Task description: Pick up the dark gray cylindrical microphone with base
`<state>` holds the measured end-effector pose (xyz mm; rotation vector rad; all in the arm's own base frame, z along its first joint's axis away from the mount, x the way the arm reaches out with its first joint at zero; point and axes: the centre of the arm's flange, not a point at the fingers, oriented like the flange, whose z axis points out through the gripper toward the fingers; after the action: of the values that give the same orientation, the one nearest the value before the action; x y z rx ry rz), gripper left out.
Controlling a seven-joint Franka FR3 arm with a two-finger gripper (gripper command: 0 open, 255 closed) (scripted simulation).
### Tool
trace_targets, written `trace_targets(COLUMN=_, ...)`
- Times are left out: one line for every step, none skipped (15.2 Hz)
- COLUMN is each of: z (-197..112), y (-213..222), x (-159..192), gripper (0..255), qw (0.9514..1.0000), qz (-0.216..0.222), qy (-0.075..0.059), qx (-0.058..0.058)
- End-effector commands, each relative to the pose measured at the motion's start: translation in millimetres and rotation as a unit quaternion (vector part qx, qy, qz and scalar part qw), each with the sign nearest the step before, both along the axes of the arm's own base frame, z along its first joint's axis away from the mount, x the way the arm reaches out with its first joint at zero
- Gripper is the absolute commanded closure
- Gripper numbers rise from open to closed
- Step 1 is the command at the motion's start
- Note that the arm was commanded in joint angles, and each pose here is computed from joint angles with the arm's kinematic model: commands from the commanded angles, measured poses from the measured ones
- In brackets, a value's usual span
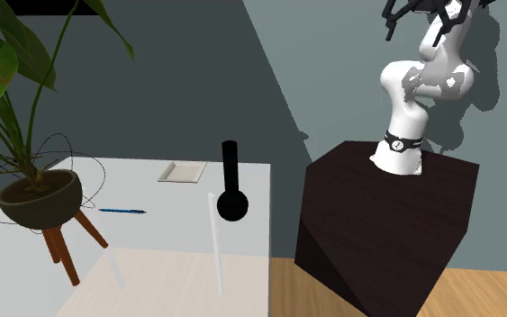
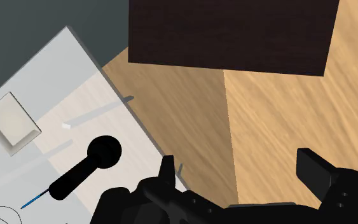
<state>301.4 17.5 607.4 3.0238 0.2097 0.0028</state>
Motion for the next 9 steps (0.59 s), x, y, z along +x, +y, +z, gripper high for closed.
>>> trace_targets(z=0, y=0, x=0, gripper=0, qw=1.0, qz=0.0, qy=0.0, qx=0.0)
trace_targets(z=-7, y=-9, x=7, gripper=0, qw=1.0, qz=-0.001, qy=0.0, qx=0.001)
trace_targets(z=-13, y=-19, x=13, gripper=0, qw=1.0, qz=-0.002, qy=-0.001, qx=0.002)
trace_targets(z=-20, y=-28, x=20, gripper=0, qw=1.0, qz=-0.002, qy=-0.001, qx=0.002)
trace_targets(z=-26, y=-38, x=27, gripper=0, qw=1.0, qz=-0.003, qy=-0.001, qx=0.003)
trace_targets(z=-33, y=-47, x=33, gripper=0, qw=1.0, qz=-0.004, qy=-0.002, qx=0.004)
trace_targets(z=-40, y=-57, x=40, gripper=0, qw=1.0, qz=-0.005, qy=-0.002, qx=0.005)
trace_targets(z=-46, y=-66, x=47, gripper=0, qw=1.0, qz=-0.006, qy=-0.002, qx=0.006)
trace_targets(z=-53, y=-76, x=53, gripper=0, qw=1.0, qz=-0.006, qy=-0.003, qx=0.007)
